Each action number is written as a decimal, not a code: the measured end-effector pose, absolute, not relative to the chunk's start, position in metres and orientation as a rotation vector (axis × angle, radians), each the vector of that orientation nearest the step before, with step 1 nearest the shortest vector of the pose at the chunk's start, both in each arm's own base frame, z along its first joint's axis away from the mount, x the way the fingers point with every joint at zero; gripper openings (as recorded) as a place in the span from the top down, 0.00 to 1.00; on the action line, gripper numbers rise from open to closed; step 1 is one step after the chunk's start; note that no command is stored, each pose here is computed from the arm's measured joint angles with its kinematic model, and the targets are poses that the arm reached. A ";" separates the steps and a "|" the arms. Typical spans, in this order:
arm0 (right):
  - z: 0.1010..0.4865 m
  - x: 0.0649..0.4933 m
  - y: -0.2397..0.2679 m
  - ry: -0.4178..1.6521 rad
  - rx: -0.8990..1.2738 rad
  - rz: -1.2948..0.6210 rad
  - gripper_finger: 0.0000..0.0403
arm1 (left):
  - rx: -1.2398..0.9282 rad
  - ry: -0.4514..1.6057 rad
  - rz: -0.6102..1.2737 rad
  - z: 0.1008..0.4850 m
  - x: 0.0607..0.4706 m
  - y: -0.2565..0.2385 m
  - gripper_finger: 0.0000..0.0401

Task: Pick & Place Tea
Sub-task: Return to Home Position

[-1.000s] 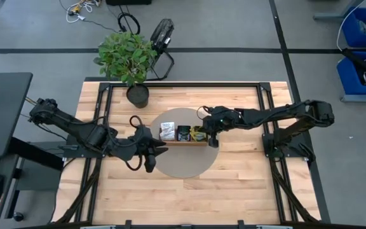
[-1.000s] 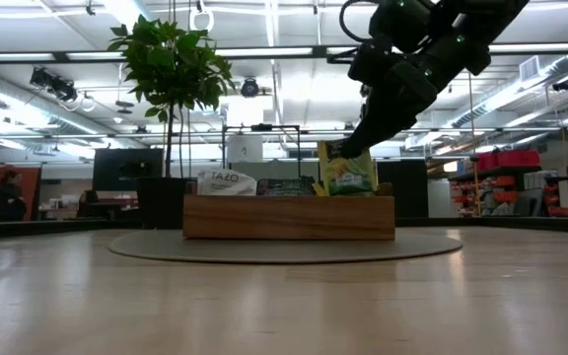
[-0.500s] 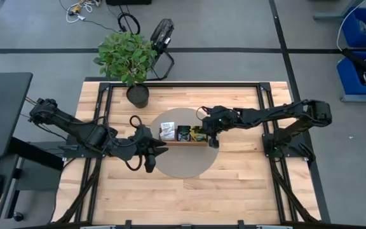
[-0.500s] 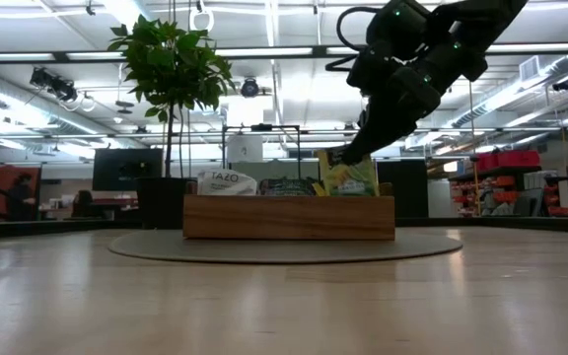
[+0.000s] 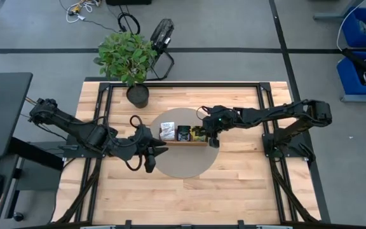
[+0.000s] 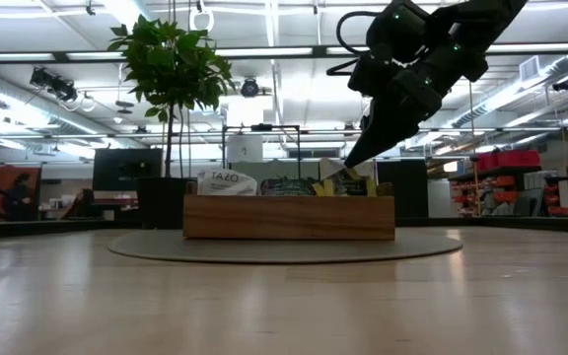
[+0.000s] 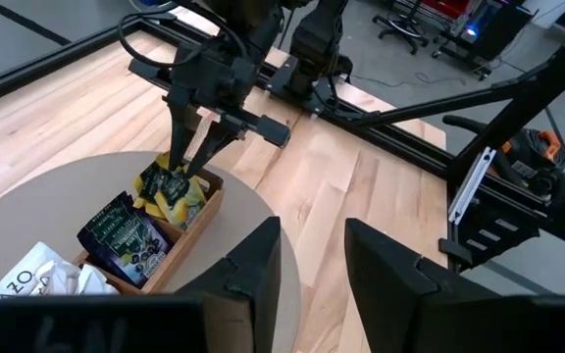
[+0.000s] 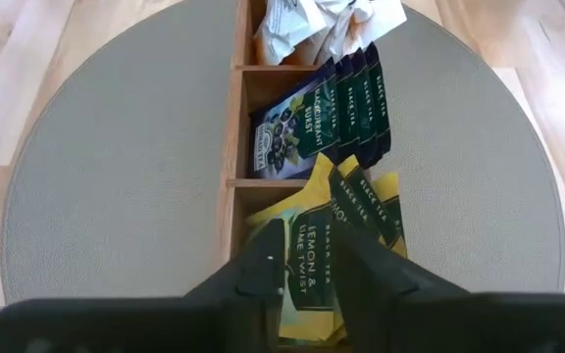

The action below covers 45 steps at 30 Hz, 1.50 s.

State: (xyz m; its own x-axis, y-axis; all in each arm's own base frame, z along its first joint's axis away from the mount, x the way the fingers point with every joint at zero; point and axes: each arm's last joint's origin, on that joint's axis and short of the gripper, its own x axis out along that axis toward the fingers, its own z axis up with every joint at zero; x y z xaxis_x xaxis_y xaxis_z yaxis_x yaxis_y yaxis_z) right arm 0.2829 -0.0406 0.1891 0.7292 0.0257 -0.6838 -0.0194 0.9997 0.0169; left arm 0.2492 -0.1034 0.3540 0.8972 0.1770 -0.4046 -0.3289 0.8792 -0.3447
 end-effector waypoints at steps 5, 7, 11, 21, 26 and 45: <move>0.189 0.283 -0.041 0.754 0.012 0.024 0.71 | -0.420 0.374 0.270 0.354 0.249 -0.103 0.70; 0.190 0.283 -0.041 0.746 0.022 0.015 0.70 | -0.420 0.374 0.270 0.354 0.249 -0.103 0.70; 0.197 0.285 -0.042 0.749 0.029 -0.030 0.69 | -0.416 0.380 0.272 0.353 0.249 -0.103 0.70; 0.245 0.295 -0.044 0.858 0.023 -0.028 0.72 | -0.358 0.369 0.304 0.353 0.249 -0.102 0.70; 0.273 0.291 -0.032 0.863 0.038 0.023 0.87 | -0.275 0.343 0.359 0.355 0.248 -0.100 0.71; 0.283 0.239 0.025 0.836 0.262 -0.161 0.99 | -0.210 0.191 0.196 0.316 0.271 -0.071 0.99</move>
State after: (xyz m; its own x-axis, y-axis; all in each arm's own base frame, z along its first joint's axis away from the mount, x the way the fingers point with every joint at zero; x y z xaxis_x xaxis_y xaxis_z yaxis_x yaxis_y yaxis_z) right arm 0.2391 0.0247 0.2827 0.6607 -0.0383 -0.7496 0.2434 0.9557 0.1657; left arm 0.2711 -0.0714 0.3165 0.9629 0.1725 -0.2074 -0.2122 0.9591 -0.1872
